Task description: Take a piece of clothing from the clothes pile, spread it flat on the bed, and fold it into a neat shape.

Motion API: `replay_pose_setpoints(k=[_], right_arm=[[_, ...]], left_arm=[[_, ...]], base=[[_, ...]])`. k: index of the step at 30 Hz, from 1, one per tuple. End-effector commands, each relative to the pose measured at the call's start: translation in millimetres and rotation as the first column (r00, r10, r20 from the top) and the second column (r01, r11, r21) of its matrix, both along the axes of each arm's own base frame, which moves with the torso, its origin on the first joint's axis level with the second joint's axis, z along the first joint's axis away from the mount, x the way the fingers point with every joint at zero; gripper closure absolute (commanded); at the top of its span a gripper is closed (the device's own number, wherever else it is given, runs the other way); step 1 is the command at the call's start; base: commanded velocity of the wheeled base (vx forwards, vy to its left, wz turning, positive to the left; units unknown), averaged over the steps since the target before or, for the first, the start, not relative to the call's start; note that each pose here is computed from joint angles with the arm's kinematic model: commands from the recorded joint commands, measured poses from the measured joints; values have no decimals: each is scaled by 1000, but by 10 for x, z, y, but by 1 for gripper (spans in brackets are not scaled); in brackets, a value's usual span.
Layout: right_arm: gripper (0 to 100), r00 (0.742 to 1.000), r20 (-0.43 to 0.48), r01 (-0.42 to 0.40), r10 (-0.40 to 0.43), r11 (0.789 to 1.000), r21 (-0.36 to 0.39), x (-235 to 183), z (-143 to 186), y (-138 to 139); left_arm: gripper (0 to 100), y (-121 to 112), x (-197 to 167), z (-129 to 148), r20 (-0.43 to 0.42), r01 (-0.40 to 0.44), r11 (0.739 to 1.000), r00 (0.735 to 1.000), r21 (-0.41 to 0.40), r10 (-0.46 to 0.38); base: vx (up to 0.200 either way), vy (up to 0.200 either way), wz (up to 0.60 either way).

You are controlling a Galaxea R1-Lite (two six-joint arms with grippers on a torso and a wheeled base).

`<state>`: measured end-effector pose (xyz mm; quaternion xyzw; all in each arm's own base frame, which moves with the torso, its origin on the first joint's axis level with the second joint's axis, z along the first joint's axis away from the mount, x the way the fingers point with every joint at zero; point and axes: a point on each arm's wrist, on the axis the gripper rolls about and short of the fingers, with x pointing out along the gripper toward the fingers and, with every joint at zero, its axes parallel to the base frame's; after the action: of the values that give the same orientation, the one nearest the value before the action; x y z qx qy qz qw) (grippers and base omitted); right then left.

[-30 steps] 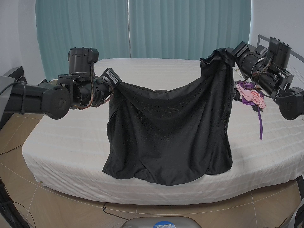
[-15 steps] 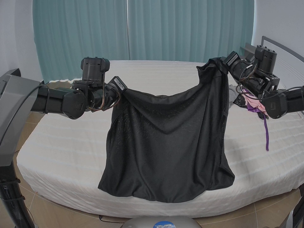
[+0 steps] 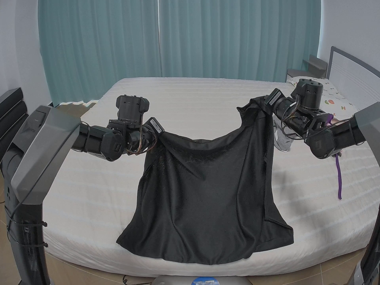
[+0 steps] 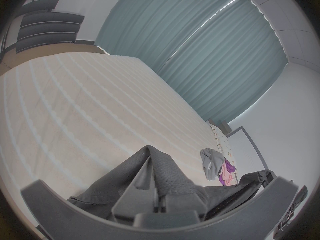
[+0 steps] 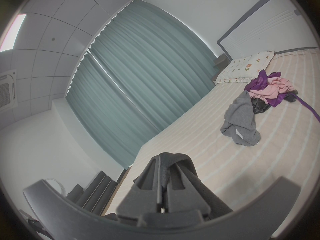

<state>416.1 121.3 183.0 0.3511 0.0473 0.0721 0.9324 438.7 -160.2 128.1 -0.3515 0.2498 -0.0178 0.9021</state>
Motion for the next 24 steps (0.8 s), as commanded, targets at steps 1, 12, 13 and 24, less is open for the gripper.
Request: replay_pose_setpoints(k=[1, 12, 13, 24], right_arm=[[100, 997, -73, 23, -26, 999, -40, 202, -509, 61], [0, 977, -201, 30, -70, 980, -194, 435, -1558, 113], [0, 973, -217, 29, -74, 979, -200, 449, -1646, 102], [0, 943, -298, 88, -149, 974, -209, 443, -1665, -476]], left_arm=[[100, -38, 140, -348, -56, -15, 1000, 998, 4, 15], [0, -33, 329, -897, -150, -64, 998, 987, -8, 62], [0, -20, 337, -942, -158, -67, 998, 985, -2, 66], [0, 374, 339, -1163, -335, -121, 990, 932, 77, 140]], base=[[0, 0, 0], [0, 0, 0], [0, 0, 0], [0, 0, 0]])
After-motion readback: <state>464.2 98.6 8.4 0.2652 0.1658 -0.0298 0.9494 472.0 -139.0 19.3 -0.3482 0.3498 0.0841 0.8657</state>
